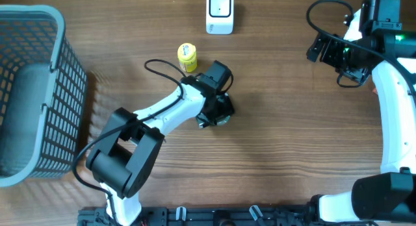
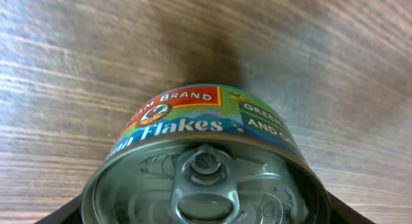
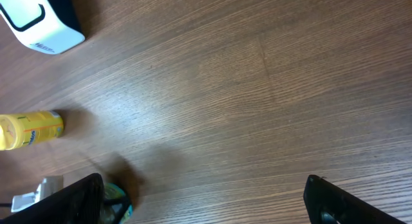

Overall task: Scan the item barcode
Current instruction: 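Carry the tuna can rightward with the left gripper toward the right gripper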

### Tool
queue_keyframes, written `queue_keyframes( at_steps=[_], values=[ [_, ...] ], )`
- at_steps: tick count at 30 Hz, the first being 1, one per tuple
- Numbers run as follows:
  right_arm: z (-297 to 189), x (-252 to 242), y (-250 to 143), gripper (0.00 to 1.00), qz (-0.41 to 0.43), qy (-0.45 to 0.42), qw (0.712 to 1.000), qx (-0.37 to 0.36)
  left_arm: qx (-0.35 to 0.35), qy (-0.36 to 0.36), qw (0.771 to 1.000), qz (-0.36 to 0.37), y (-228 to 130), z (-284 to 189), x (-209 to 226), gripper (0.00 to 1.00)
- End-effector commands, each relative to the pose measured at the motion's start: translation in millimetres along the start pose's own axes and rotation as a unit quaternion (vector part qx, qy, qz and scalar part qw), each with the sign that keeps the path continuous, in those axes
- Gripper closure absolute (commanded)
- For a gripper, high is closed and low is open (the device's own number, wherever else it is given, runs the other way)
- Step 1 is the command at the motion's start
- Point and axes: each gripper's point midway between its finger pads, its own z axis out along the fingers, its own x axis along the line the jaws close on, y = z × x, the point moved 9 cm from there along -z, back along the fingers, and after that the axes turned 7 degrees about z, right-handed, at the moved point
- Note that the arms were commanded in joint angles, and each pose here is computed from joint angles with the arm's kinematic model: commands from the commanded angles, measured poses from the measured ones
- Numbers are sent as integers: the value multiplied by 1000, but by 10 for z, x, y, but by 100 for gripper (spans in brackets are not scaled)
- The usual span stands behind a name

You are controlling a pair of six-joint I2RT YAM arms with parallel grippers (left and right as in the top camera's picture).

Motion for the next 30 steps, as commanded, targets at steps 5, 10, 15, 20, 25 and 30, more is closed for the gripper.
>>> queue_keyframes(
  at_steps=[5, 10, 15, 20, 25, 30],
  values=[
    [75, -5, -24, 0, 5, 0, 1000, 15, 61, 37, 997, -14, -159, 141, 167, 16],
    [75, -5, -24, 1, 4, 0, 1000, 15, 51, 24, 998, -8, -130, 147, 124, 0],
    [75, -7, -25, 0, 2, -1, 1000, 15, 11, 7, 1000, 25, -67, -2, 52, 0],
    [75, -15, -23, 1, 2, -6, 1000, 14, -91, -8, 991, 96, -54, -672, -24, 0],
    [74, -26, -47, 2, 10, -10, 1000, 21, -189, 57, 973, 115, -220, -1419, 233, 0],
    [201, 122, -299, 1, 7, -44, 997, 59, -350, 87, 930, 65, -508, -2442, 754, 0]
  ],
)
